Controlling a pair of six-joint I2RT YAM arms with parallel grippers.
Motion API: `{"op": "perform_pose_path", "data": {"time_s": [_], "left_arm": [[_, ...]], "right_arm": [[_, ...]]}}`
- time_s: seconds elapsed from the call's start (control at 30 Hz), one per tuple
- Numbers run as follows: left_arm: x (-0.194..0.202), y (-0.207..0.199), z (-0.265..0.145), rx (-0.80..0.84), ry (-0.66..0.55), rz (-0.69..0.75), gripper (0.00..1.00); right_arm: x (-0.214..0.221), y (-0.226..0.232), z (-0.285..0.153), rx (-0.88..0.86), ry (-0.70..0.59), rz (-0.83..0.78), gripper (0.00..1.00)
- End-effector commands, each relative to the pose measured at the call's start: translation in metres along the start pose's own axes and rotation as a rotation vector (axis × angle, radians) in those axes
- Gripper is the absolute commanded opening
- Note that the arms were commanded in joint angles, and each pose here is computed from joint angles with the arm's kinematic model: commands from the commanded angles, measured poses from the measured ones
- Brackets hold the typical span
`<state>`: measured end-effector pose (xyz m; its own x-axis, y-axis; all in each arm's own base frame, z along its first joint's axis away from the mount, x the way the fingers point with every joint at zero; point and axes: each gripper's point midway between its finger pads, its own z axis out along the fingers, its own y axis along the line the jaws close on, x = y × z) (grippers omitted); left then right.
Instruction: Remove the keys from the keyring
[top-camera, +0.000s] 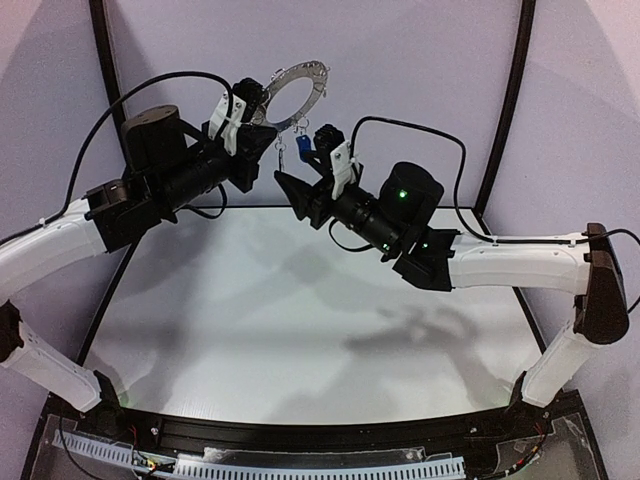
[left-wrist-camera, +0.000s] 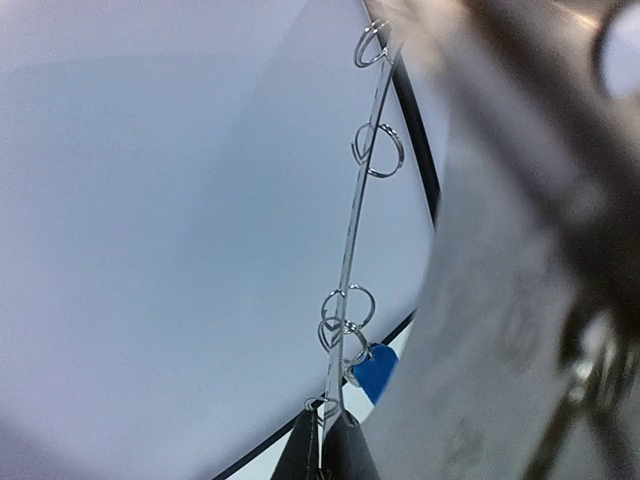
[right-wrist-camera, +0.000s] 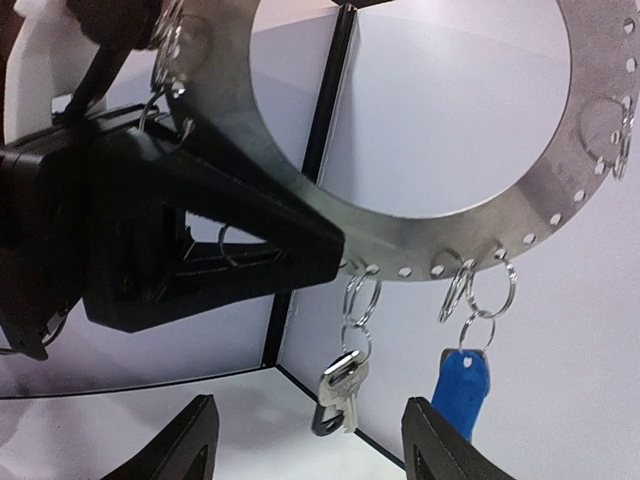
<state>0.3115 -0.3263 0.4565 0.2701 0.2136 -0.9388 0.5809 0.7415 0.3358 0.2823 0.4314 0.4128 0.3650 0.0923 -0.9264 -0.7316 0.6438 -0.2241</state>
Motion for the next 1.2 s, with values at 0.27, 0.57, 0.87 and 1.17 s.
{"op": "perform_pose_path", "data": {"time_s": [0.27, 0.57, 0.87, 1.17], "left_arm": [[-0.024, 0.009, 0.001, -0.078, -0.031, -0.016, 0.01], [-0.023, 0.009, 0.004, -0.083, -0.020, -0.042, 0.01], [-0.026, 0.010, 0.003, -0.075, -0.018, -0.079, 0.01], [-0.026, 0.002, 0.003, -0.063, -0.011, -0.074, 0.01]], "right_arm": [[-0.017, 0.012, 0.003, -0.033, -0.046, 0.008, 0.61], [-0.019, 0.014, 0.009, -0.018, -0.053, -0.035, 0.59], [-0.009, 0.005, 0.025, 0.051, -0.007, -0.064, 0.53], [-0.008, -0.003, 0.034, 0.149, -0.015, -0.096, 0.51]]}}
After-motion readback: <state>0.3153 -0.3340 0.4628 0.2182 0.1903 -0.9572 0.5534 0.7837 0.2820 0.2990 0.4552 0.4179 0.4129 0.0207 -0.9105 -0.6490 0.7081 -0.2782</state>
